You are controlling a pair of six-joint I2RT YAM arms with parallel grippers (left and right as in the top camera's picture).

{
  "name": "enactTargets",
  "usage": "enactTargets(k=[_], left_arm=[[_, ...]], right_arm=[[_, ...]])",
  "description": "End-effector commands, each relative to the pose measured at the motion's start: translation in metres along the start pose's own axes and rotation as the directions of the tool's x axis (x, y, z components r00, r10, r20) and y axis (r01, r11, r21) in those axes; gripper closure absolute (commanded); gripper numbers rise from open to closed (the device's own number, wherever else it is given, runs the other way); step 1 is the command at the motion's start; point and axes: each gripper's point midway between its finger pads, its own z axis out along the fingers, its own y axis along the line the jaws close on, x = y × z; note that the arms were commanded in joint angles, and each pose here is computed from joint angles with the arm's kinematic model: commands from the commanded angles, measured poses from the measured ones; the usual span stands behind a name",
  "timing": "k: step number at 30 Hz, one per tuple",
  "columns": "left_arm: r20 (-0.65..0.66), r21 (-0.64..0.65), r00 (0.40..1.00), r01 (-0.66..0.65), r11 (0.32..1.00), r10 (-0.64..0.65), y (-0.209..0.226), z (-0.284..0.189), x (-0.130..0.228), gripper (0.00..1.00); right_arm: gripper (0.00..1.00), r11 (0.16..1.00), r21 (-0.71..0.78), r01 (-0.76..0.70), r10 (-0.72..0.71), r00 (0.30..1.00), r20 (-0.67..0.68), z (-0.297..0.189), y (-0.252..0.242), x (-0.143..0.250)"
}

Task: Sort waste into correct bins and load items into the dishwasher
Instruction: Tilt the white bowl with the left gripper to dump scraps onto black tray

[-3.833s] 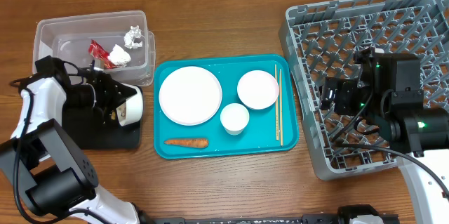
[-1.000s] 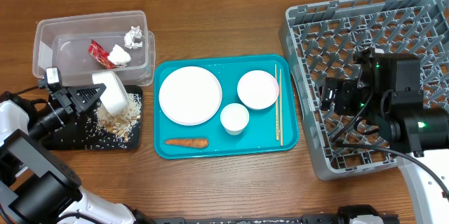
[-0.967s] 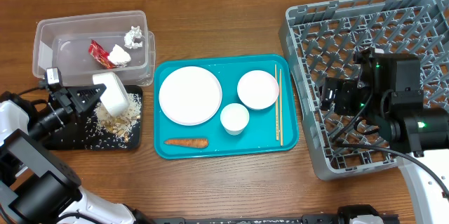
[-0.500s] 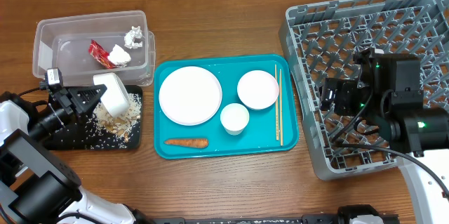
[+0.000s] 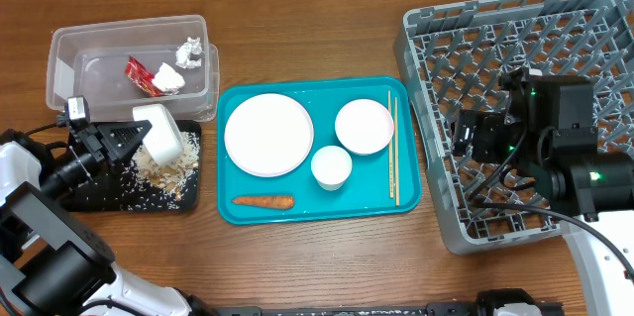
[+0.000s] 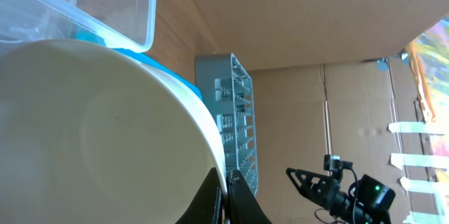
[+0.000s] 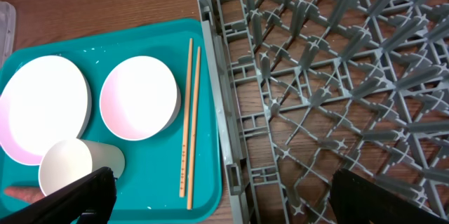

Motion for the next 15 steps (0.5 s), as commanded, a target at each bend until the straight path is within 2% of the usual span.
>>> enactTargets(k=[1,9,15], left_arm=[[0.008,0.023,0.999,0.047,0.999,-0.048,-0.005,-0.002,0.001,0.96],[-0.037,0.049,0.999,-0.023,0.999,0.025,-0.035,0.005,0.021,0.96],[-0.096,0.067,0.969,-0.221,0.973,0.227,-0.080,0.024,0.037,0.96]], right_arm=[[0.00,1.000,0.000,0.005,-0.005,0.999,0.036,-0.008,0.001,-0.009],[0.00,1.000,-0.001,0.005,-0.005,0.999,0.038,-0.008,0.002,-0.010],[0.00,1.000,-0.002,0.006,-0.006,0.999,0.048,-0.008,0.002,-0.012]])
